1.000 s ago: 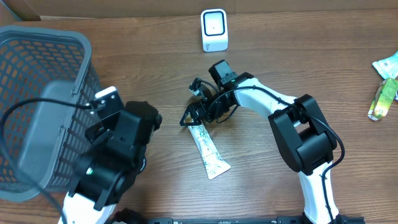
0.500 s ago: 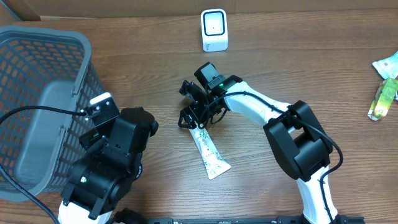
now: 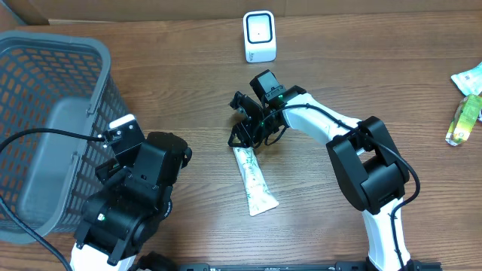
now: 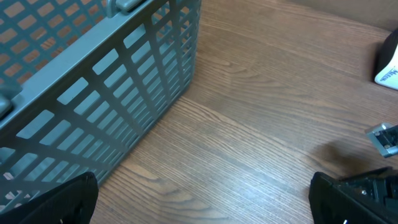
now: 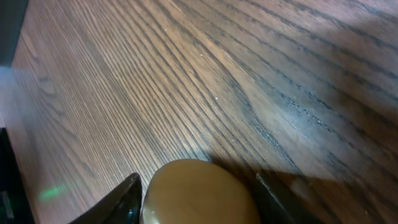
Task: Scan the item barcode
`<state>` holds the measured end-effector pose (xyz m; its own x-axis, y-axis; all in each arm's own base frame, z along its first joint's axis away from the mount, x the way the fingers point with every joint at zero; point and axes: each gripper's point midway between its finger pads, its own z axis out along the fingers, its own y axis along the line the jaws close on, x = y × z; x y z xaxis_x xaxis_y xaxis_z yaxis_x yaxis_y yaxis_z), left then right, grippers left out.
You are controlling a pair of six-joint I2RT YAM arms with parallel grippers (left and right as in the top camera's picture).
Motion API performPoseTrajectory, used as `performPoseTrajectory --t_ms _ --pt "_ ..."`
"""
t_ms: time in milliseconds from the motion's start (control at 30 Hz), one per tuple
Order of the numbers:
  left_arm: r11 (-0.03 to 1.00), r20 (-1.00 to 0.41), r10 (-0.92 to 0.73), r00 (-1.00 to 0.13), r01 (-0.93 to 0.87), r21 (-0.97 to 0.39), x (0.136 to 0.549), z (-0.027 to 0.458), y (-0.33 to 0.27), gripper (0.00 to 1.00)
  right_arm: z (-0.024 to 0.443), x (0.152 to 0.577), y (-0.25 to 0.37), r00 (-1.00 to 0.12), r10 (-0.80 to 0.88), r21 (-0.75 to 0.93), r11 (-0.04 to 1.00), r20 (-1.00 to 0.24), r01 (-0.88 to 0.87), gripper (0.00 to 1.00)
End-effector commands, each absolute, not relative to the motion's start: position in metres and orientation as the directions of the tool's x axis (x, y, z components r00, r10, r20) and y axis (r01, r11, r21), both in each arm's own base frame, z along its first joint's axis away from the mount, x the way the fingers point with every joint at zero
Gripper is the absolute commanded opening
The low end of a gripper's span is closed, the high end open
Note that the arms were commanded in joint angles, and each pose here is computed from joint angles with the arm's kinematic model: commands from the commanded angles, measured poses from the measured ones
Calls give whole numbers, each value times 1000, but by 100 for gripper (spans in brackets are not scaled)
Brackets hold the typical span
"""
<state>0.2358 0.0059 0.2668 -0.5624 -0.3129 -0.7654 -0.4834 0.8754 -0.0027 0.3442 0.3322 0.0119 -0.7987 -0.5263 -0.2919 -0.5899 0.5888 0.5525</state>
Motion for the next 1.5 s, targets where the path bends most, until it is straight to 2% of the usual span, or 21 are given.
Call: performPoseTrajectory --t_ms 0,67,200,233,367,600,767,900,1067,1233,1367,1467 --pt "865 -776 -325 -540 -502 -13 234 272 9 100 -47 325 305 -818 -557 484 681 -146 -550 40" --pt "865 -772 -322 -548 -502 -5 233 271 10 100 -47 327 305 -825 -547 485 688 -143 -540 39" --pt "864 -767 -315 -558 -503 12 230 269 12 99 -41 331 301 -833 -540 470 707 -124 -528 26" --pt "864 -768 -314 -559 -504 13 230 269 12 100 -40 333 299 -833 -540 452 718 -117 -529 26" --pt "861 -772 -314 -553 -508 14 230 270 13 99 -27 356 275 -834 -545 267 795 -83 -545 22" --pt "859 -782 -318 -536 -511 1 234 273 13 99 -6 390 229 -830 -555 -64 832 -53 -551 19" --pt "860 -781 -318 -537 -511 2 234 273 13 100 10 415 173 -853 -521 -419 780 -24 -465 25" --pt "860 -783 -320 -533 -511 -4 235 273 12 100 39 442 137 -883 -455 -667 695 -116 -270 26" --pt "860 -789 -325 -522 -511 -16 238 275 10 100 58 464 131 -877 -365 -714 699 -312 -37 25" --pt "859 -788 -324 -523 -511 -14 239 275 10 100 56 452 133 -870 -167 -619 763 -464 184 26" --pt "857 -791 -322 -520 -515 -11 239 275 11 100 45 436 148 -877 -133 -586 788 -461 189 27" --pt "858 -791 -322 -520 -514 -11 239 275 11 99 44 426 162 -869 -195 -619 771 -455 151 35"
